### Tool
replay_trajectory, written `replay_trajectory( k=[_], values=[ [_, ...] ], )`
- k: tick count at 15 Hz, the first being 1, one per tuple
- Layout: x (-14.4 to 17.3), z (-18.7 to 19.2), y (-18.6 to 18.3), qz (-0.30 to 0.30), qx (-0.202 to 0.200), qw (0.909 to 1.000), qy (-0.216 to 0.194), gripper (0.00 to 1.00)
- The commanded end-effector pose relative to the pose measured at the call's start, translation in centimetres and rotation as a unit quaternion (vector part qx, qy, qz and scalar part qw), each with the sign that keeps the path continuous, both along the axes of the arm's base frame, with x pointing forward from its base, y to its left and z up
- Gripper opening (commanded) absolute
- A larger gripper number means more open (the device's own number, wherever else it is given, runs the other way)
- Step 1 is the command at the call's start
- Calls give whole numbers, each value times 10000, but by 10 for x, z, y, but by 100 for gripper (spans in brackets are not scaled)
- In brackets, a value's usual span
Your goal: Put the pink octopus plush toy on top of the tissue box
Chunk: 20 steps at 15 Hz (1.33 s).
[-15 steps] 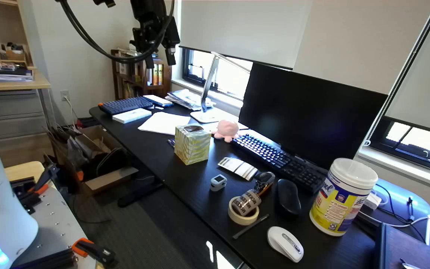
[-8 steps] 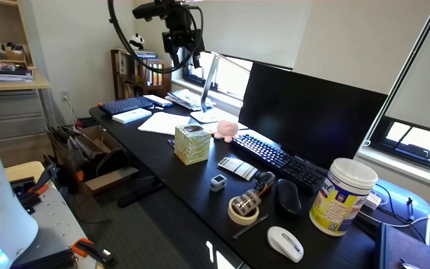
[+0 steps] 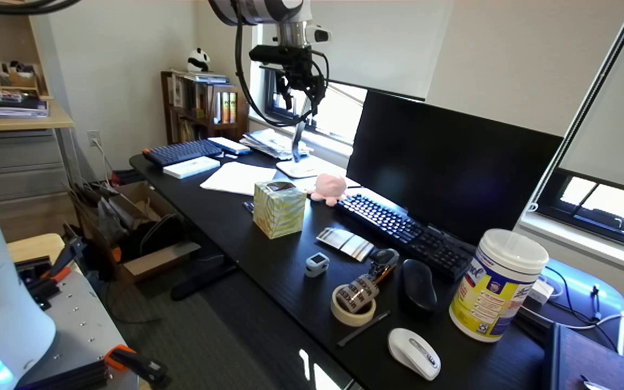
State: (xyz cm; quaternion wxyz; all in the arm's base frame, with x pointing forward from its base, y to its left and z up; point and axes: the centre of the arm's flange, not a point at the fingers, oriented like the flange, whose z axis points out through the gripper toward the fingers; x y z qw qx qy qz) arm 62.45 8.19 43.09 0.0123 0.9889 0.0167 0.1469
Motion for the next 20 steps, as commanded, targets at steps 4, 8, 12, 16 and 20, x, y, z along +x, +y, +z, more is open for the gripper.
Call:
replay_trajectory(
  k=[4, 8, 12, 16, 20],
  values=[
    [26, -17, 4, 6, 19, 10000, 31, 100],
    [20, -12, 5, 110, 23, 9999, -17, 100],
    [76, -48, 30, 793, 488, 9957, 21, 100],
    [129, -87, 46, 486, 512, 9973, 210, 100],
    [171, -131, 48, -84, 342, 9988, 341, 100]
  ],
)
